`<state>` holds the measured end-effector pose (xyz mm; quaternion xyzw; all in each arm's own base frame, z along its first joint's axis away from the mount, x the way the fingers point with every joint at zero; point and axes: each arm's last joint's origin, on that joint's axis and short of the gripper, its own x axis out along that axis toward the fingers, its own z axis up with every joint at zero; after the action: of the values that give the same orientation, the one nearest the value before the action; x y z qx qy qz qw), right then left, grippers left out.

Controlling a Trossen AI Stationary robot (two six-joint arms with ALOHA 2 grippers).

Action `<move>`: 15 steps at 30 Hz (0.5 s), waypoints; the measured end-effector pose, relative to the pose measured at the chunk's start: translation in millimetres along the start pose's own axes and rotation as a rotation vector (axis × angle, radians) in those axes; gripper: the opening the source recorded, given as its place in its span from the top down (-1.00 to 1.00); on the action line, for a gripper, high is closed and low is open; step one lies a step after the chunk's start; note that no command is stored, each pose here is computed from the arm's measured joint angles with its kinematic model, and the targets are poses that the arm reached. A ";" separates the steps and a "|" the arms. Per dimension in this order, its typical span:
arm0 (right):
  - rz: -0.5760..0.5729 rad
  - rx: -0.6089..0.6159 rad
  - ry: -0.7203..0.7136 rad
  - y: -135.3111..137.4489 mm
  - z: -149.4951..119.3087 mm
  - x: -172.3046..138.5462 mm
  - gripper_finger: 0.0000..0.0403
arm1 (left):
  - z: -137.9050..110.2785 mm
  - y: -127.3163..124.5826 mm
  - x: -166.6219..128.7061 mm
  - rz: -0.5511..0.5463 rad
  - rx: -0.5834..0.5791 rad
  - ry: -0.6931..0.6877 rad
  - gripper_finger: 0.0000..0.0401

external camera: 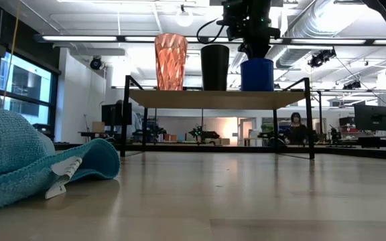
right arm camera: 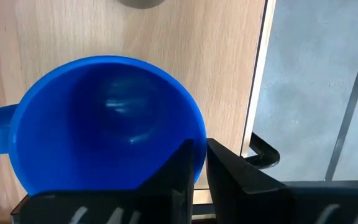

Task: Stack small to large cups/mugs on shelf
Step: Put the blue mug on the shelf

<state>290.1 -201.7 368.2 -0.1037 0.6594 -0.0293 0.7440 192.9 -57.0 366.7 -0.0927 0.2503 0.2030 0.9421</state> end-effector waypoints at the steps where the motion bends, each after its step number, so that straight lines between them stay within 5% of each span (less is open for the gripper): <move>1: 0.000 0.002 0.000 -0.1 -0.1 0.0 0.86 | 0.0 0.0 0.0 0.000 0.000 0.000 0.84; 15: 0.018 0.012 -0.015 0.3 0.2 0.0 0.64 | 0.0 0.0 -0.1 0.000 -0.007 0.000 0.84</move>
<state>290.3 -201.4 368.2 -0.0934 0.6546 -0.0260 0.7497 192.9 -57.0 366.8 -0.0959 0.2494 0.2036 0.9419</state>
